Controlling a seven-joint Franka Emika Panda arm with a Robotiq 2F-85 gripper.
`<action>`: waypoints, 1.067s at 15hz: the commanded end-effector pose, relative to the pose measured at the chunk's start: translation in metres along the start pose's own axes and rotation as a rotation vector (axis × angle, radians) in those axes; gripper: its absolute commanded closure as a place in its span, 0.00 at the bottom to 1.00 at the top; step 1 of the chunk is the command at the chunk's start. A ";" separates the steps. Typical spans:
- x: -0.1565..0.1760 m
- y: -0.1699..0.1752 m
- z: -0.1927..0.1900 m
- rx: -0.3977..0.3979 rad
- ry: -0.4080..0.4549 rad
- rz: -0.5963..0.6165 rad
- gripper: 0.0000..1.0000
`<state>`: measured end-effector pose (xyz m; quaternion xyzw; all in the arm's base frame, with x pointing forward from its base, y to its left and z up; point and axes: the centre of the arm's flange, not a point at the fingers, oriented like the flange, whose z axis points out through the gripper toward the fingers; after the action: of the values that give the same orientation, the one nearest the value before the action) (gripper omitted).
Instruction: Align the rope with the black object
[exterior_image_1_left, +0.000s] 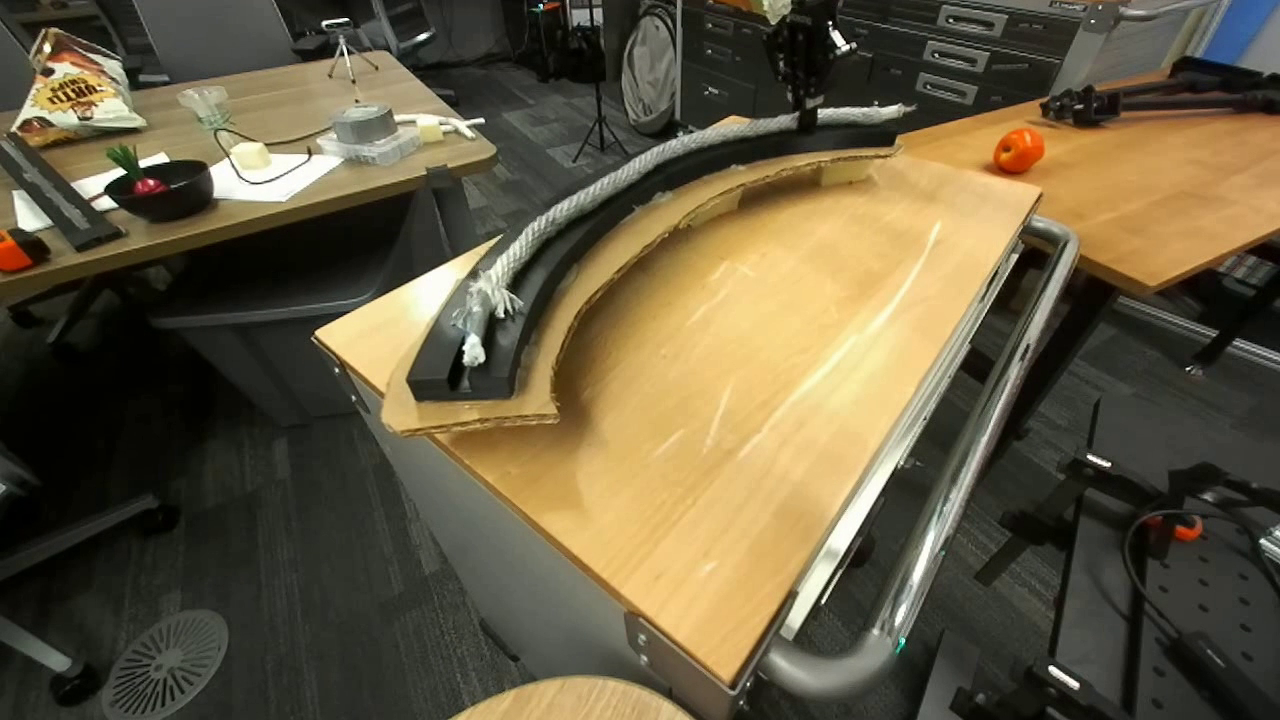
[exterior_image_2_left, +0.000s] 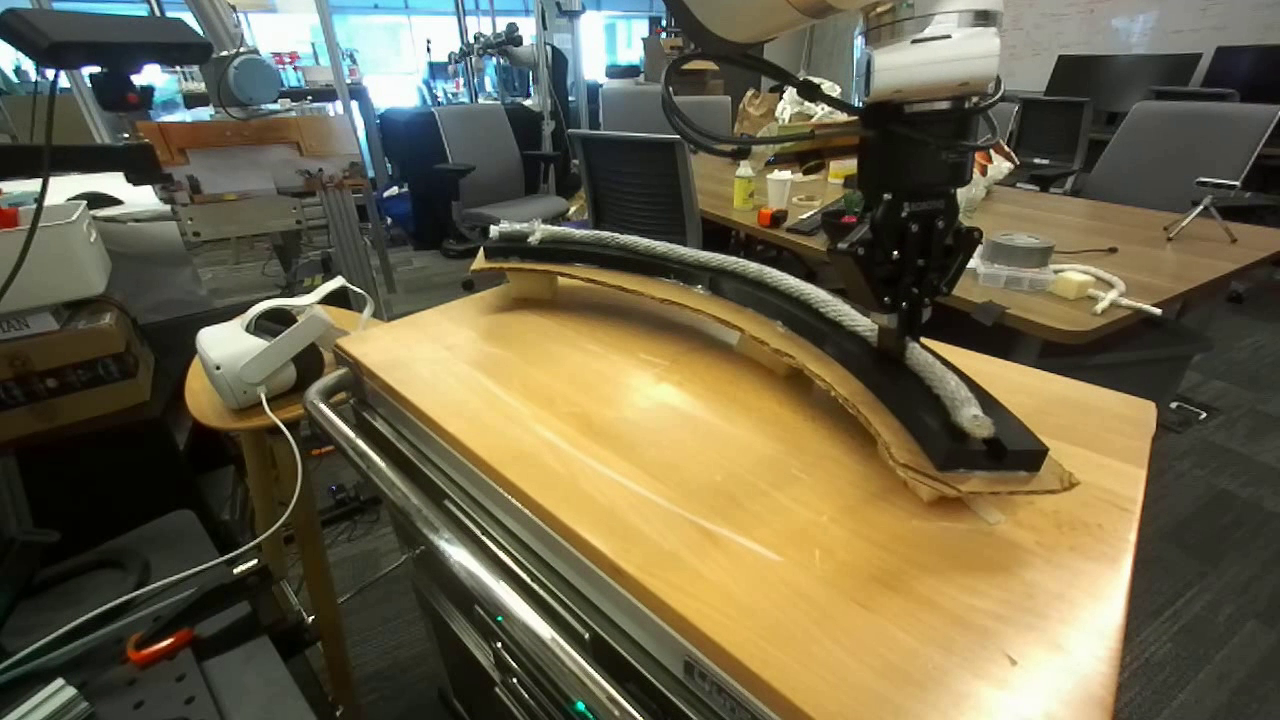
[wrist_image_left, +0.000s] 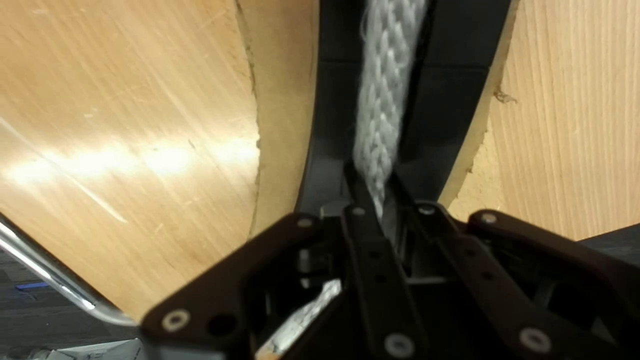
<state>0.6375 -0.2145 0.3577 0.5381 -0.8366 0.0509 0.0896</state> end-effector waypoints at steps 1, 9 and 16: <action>0.003 -0.009 -0.005 -0.029 -0.031 -0.021 0.97; -0.001 -0.008 -0.007 -0.055 -0.049 -0.047 0.97; 0.010 0.001 -0.027 -0.040 0.000 0.010 0.34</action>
<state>0.6374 -0.2152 0.3601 0.5494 -0.8302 0.0271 0.0907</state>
